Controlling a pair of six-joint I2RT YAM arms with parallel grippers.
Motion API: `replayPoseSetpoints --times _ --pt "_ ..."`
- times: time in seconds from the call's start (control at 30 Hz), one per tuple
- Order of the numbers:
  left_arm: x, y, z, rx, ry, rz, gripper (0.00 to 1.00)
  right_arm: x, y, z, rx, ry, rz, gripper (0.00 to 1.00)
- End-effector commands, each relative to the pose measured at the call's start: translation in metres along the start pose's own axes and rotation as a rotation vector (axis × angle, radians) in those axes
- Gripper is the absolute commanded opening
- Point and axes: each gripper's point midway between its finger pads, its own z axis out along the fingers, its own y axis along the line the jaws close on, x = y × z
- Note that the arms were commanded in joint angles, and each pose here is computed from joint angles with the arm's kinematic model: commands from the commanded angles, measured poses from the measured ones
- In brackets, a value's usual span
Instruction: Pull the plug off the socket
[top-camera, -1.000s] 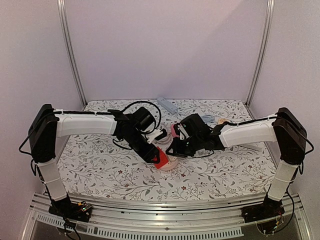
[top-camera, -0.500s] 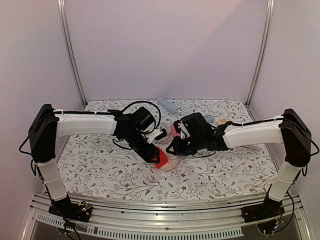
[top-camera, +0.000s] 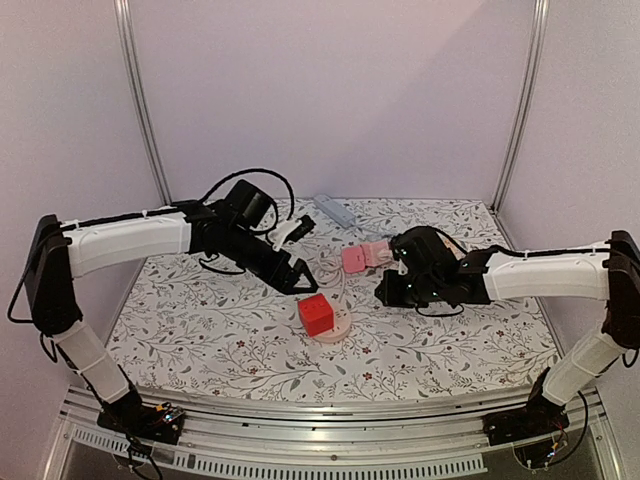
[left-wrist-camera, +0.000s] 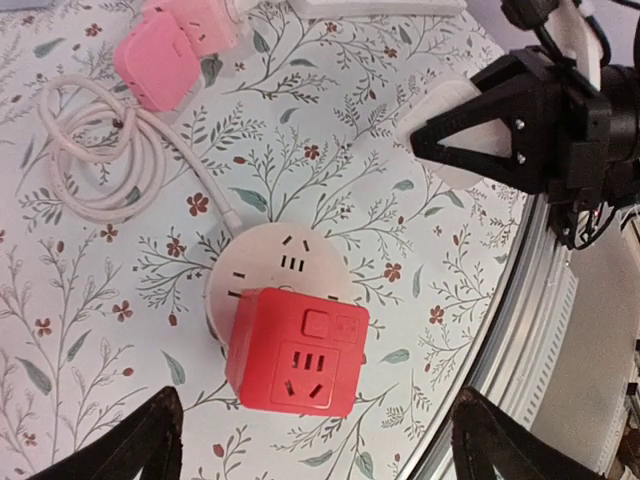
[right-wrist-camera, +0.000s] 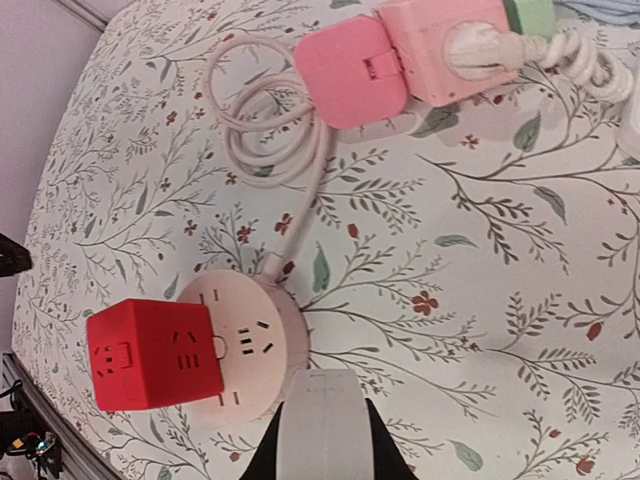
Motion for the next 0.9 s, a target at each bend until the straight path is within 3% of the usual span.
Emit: replayPoseSetpoints --times 0.0,0.17,0.3,0.77,0.87 --pt "-0.022 0.025 -0.036 0.017 -0.126 -0.098 0.91 0.015 -0.053 -0.019 0.206 0.007 0.026 0.00" --pt "-0.027 0.088 -0.077 -0.139 -0.223 -0.254 0.91 0.032 -0.104 -0.036 0.423 0.036 -0.001 0.01" --pt "-0.026 0.121 -0.103 -0.211 -0.296 -0.342 0.91 0.036 -0.130 -0.042 0.502 0.022 0.040 0.02" --pt "-0.018 0.132 -0.107 -0.272 -0.282 -0.365 0.90 0.046 -0.147 -0.019 0.615 0.086 -0.020 0.09" --pt "-0.018 0.132 -0.107 -0.279 -0.281 -0.364 0.90 0.049 -0.148 -0.014 0.615 0.096 -0.015 0.17"
